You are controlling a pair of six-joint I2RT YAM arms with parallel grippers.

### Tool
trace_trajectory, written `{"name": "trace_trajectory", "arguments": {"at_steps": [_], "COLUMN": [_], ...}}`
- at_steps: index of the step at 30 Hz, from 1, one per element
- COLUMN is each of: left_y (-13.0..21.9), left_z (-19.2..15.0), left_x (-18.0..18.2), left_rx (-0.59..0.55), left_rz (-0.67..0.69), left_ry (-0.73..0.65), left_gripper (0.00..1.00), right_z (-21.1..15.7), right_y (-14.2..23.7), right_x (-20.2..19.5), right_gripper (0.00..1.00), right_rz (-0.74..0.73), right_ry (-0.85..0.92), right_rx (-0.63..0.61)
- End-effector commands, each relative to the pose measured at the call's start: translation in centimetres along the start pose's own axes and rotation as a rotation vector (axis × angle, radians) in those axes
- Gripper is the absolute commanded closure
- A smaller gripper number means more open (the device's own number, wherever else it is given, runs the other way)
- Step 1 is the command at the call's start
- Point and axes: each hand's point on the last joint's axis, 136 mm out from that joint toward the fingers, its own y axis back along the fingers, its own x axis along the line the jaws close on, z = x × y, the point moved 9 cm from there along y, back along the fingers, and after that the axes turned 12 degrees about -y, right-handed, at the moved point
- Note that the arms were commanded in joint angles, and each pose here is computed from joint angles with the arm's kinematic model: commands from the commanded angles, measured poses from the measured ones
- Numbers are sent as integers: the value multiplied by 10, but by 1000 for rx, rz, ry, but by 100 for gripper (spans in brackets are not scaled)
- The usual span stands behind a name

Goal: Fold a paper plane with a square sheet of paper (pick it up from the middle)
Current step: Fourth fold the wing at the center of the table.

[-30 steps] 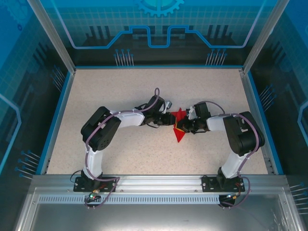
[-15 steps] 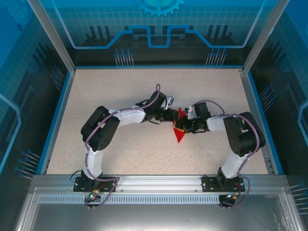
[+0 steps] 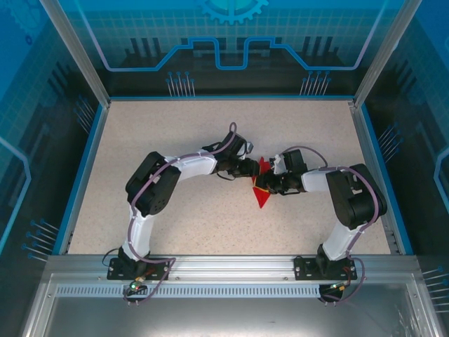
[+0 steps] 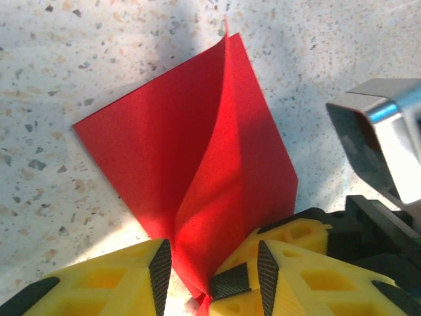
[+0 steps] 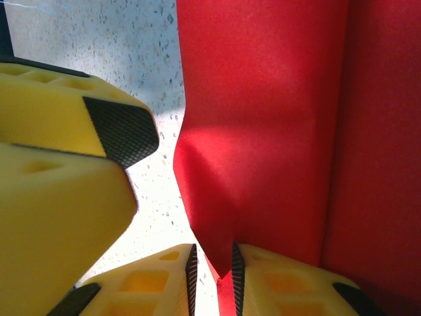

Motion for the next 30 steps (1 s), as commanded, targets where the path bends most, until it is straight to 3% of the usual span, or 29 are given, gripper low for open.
{"name": "trace_trajectory", "arguments": {"at_steps": [1, 13, 26, 30], "left_y": [-9, -17, -19, -19], "left_z": [-6, -6, -5, -5], "left_x": [10, 10, 11, 14], "left_rx": [60, 72, 81, 86], "left_rz": [23, -22, -26, -4], "left_ry": [13, 24, 25, 17], "left_gripper": [58, 67, 93, 97], "right_z": [-8, -8, -9, -9], "right_y": [-1, -1, -1, 1], "right_x": [-7, -7, -7, -5], "right_gripper": [78, 85, 86, 86], "right_rz": [-42, -41, -43, -40], "right_ry": [4, 2, 3, 8], "right_rx": [7, 9, 10, 8]}}
